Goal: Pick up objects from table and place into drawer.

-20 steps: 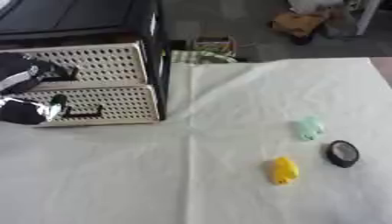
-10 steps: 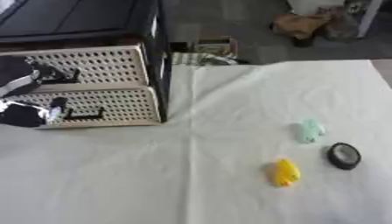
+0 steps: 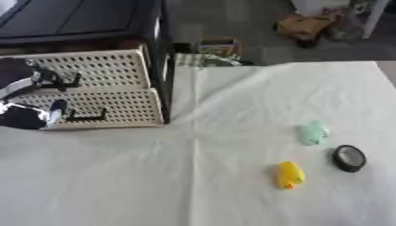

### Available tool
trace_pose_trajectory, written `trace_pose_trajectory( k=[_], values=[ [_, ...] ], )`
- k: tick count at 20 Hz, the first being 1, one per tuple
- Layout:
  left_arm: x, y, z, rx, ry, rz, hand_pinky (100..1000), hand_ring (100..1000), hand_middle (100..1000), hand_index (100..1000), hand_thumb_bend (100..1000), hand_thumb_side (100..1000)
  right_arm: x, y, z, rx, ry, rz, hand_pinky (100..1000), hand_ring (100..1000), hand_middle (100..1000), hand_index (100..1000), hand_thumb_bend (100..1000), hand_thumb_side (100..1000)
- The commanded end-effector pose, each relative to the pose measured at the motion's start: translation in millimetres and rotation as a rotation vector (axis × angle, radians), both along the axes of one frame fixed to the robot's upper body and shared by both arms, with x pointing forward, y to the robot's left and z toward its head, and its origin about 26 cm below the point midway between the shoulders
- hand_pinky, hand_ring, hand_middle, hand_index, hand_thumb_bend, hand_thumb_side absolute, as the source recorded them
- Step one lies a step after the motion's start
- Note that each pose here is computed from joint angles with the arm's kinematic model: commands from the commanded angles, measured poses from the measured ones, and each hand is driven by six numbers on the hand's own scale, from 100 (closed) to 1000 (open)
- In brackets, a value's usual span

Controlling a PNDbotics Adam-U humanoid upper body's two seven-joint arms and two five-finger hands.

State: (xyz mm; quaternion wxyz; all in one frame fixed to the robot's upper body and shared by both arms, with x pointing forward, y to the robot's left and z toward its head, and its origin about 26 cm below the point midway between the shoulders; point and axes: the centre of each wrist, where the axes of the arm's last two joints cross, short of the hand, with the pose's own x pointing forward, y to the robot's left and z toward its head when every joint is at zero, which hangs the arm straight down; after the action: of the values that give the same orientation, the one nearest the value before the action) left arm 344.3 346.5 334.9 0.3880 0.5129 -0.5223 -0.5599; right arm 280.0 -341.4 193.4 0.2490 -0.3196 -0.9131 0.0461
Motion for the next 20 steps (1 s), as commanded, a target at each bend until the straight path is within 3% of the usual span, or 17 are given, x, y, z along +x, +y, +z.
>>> trace_pose_trajectory(
  k=[1,4,10,20],
  values=[
    [-3.8,5.2,6.6,0.003,0.000,0.014,100,100,100,798,105,408,-2.8,-1.6,6.6,-0.015,-0.023,-0.005,742,686,375,819,419,970],
    [-5.1,4.2,9.8,-0.022,-0.001,-0.001,100,100,100,811,105,408,-3.0,-1.7,6.0,-0.015,-0.021,-0.005,743,687,374,819,422,973],
    [-8.3,4.0,11.2,-0.007,0.025,-0.010,100,100,100,706,105,408,-3.4,-2.1,5.2,-0.011,-0.019,-0.007,743,687,374,820,422,970],
    [-20.1,2.0,4.7,0.055,0.031,-0.015,100,100,100,689,105,408,-3.7,-2.6,4.5,-0.003,-0.018,-0.009,745,689,378,821,410,968]
  ],
)
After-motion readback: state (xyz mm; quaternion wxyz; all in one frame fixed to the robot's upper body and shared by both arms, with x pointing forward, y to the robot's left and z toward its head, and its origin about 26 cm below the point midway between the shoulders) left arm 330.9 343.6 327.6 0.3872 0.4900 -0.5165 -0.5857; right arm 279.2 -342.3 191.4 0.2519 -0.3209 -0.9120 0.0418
